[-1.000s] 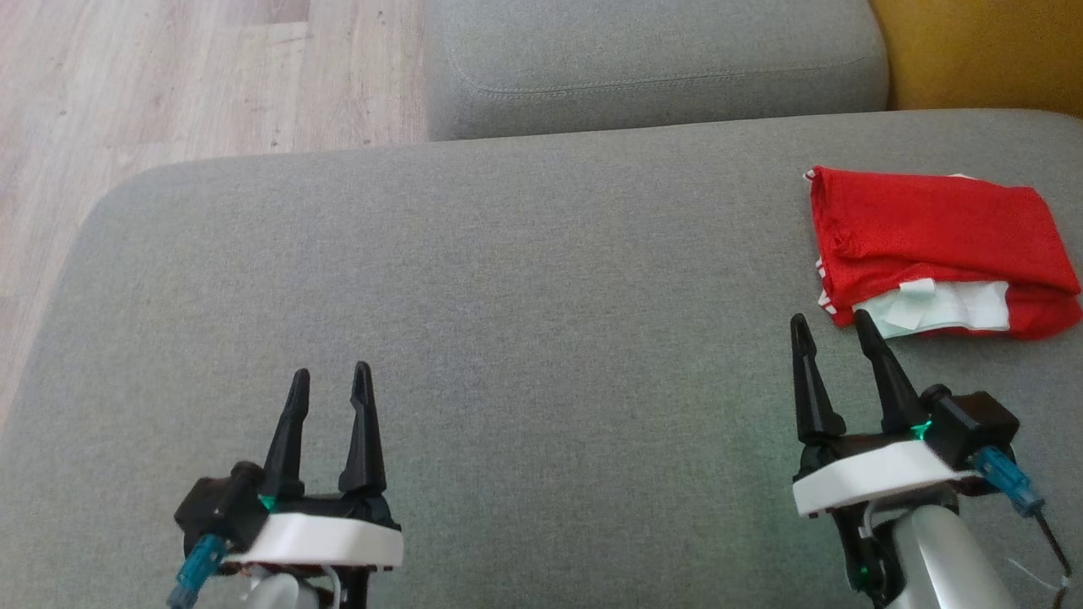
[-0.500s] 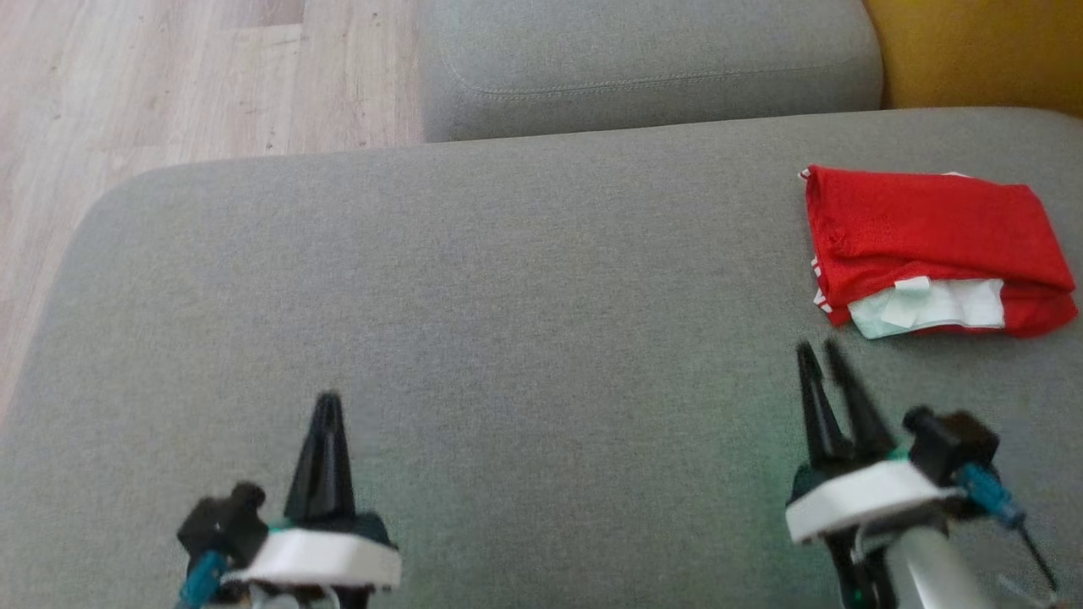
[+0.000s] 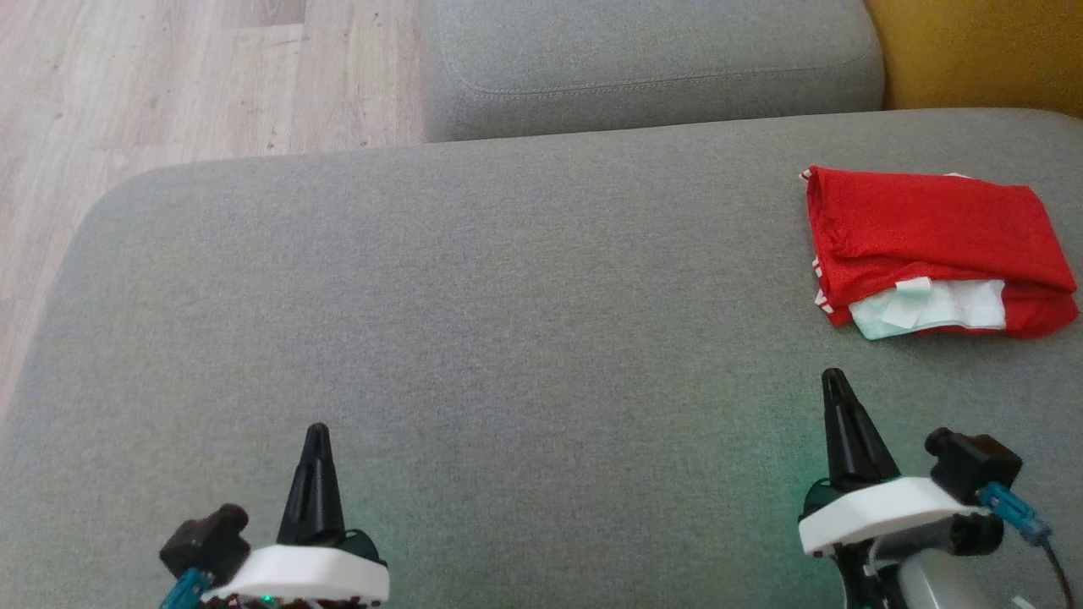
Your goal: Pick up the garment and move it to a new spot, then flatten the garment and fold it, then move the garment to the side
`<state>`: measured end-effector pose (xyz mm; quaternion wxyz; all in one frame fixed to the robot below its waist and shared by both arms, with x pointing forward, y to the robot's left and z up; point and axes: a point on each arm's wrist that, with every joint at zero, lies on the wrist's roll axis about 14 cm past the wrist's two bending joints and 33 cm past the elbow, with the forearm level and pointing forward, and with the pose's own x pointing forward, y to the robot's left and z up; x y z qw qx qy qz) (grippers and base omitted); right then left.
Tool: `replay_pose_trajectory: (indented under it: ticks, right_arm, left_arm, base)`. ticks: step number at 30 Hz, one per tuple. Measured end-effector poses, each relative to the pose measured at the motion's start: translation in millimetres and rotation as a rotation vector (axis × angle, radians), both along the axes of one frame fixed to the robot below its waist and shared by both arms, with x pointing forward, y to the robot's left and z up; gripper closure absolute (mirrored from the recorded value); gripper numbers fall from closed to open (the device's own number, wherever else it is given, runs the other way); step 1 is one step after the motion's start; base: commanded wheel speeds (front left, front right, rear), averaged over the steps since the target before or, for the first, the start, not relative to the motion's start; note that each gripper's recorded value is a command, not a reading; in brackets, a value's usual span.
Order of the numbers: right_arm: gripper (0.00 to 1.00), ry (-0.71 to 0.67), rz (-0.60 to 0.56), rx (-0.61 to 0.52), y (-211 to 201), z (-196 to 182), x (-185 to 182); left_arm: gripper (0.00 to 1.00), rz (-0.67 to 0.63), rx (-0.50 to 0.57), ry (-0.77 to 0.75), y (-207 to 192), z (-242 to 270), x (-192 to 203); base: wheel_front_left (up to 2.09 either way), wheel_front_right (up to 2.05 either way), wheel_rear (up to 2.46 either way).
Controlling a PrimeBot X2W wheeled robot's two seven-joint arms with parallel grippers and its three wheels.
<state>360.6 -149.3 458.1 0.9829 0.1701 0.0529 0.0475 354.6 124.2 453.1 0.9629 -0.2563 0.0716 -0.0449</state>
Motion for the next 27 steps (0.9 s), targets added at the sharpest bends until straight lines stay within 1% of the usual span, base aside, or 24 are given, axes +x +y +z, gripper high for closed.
replay_pose_trajectory:
  ticks: [12, 27]
  right_arm:
    - [1.00, 0.026, -0.049, 0.141, -8, 0, 2]
    - [1.00, 0.048, -0.101, 0.291, -17, 1, 4]
  left_arm:
    - [1.00, 0.044, -0.114, 0.037, 10, -2, 2]
    - [1.00, 0.083, -0.241, 0.065, 18, -1, 6]
  base:
    - [0.00, 0.00, 0.00]
    - [0.00, 0.00, 0.00]
